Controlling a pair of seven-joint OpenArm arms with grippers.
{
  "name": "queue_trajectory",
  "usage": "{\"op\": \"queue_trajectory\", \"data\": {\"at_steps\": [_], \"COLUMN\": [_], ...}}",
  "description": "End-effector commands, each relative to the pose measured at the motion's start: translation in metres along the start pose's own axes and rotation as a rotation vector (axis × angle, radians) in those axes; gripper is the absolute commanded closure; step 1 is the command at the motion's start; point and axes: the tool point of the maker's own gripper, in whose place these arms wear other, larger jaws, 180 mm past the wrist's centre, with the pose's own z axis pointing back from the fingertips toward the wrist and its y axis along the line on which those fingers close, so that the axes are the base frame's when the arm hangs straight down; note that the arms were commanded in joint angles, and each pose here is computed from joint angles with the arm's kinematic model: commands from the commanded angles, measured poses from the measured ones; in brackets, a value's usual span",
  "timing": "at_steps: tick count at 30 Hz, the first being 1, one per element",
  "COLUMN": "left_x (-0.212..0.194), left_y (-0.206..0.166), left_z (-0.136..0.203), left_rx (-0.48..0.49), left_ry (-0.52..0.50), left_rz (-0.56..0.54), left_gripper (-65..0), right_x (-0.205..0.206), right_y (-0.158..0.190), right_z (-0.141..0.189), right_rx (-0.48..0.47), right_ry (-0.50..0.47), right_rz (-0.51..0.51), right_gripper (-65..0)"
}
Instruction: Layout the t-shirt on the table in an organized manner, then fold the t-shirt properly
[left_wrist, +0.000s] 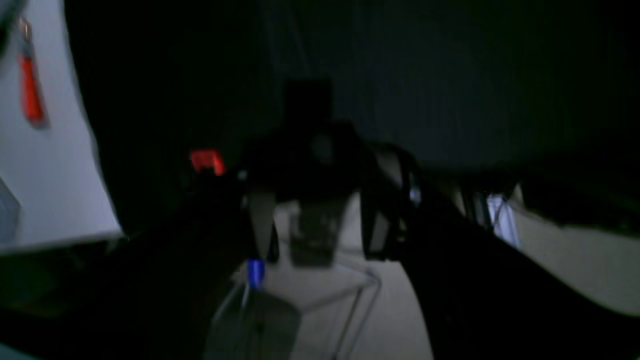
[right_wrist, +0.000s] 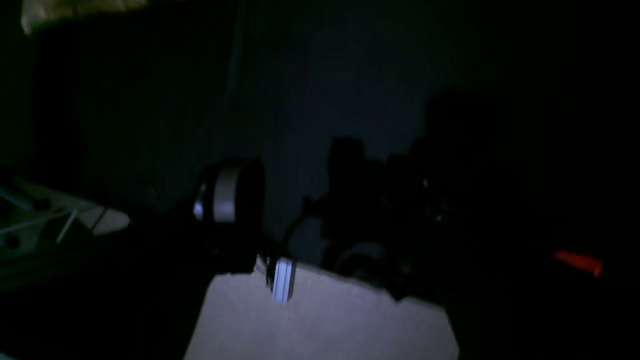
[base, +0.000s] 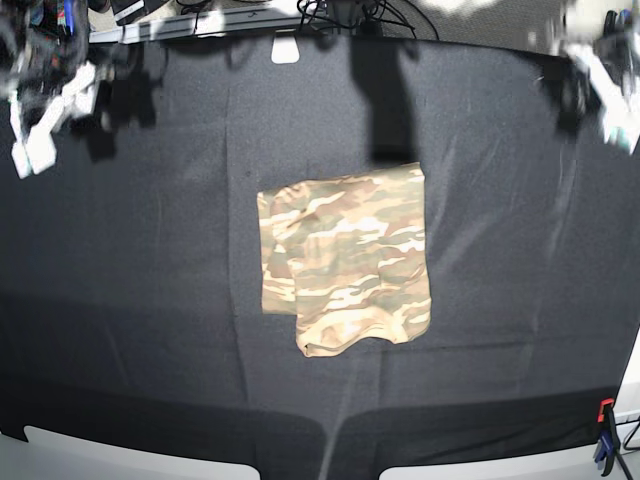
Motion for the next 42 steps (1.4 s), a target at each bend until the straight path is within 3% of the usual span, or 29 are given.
{"op": "queue_trajectory", "data": {"at_steps": [1,10,15,21,25,30,34,38,42], "left_x": [-0.005,-0.099,-0.144,-0.159,-0.166,-0.162,-0.166,-0.204,-0.245], "left_y": [-0.004,-0.042,-0.040,-0.026,-0.036,-0.078,-0.103,-0.100,-0.092], "left_z": [0.006,0.025,0.025,0.027,0.030,0.033,0.032,0.021,-0.006], "left_rx": [-0.007,-0.127,-0.123,-0.032,-0.042,-0.220,-0.344,-0.338,-0.300], "left_ry": [0.006,0.270,0.398,0.449,0.475,0.426,0.387,0.448,0.534], "left_rz": [-0.007,0.039,0.075,0.035,0.083,0.075,0.161,0.238,0.330], "left_gripper": [-24.9,-24.9,-25.0,-25.0,-25.0,-25.0,-25.0,-25.0,-25.0], "right_x": [0.001,-0.050,-0.057,-0.057,-0.070,-0.090,-0.118,-0.138,-0.187], "right_y": [0.001,0.012,0.014,0.017,0.020,0.028,0.031,0.024,0.036], "right_z": [0.005,0.016,0.018,0.018,0.020,0.028,0.041,0.039,0.027], "right_rx": [0.002,0.023,0.025,0.041,0.055,0.067,0.049,-0.002,0.048], "right_ry": [-0.005,0.143,0.170,0.169,0.238,0.278,0.353,0.391,0.568], "right_rz": [0.021,-0.021,-0.025,-0.031,-0.037,-0.064,-0.081,-0.057,-0.030], "right_gripper": [-37.1,-37.1,-37.1,-37.1,-37.1,-37.1,-37.1,-37.1,-37.1]}}
